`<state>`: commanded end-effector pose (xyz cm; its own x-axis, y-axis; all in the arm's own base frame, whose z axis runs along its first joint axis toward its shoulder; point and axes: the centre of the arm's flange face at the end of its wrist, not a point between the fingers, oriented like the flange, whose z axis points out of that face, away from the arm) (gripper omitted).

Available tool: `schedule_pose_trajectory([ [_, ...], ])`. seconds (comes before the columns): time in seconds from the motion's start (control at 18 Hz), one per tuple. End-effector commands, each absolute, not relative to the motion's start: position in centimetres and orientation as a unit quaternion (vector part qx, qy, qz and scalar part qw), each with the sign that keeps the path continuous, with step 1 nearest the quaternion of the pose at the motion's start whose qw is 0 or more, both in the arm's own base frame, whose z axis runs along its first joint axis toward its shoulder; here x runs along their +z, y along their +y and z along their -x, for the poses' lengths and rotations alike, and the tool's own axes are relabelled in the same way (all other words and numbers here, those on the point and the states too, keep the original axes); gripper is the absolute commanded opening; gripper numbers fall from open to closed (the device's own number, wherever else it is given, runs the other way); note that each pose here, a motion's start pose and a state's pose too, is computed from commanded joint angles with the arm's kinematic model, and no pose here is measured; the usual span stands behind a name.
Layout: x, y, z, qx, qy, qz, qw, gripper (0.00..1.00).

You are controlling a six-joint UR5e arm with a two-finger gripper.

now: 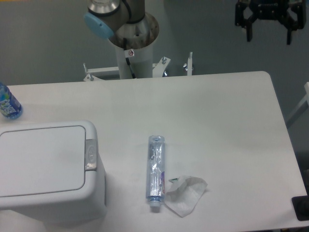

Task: Open the trash can
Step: 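Move the open gripper down toward the grey button on the trash can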

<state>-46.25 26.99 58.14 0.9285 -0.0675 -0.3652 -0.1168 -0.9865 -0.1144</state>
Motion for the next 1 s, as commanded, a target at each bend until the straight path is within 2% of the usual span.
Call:
schedule_pose_trajectory([
  [0.17, 58.0, 27.1, 46.2, 0.180, 0.033, 0.981, 0.071, 1.00],
  [0.39, 57.5, 28.9, 45.9, 0.161, -0.011, 0.981, 0.112, 1.00],
  [0.72, 56.4, 37.2, 44.8, 0.122, -0.139, 0.963, 0.194, 1.00],
  [1.0, 54.8, 44.2, 41.4, 0.099, -0.178, 0.953, 0.225, 1.00],
])
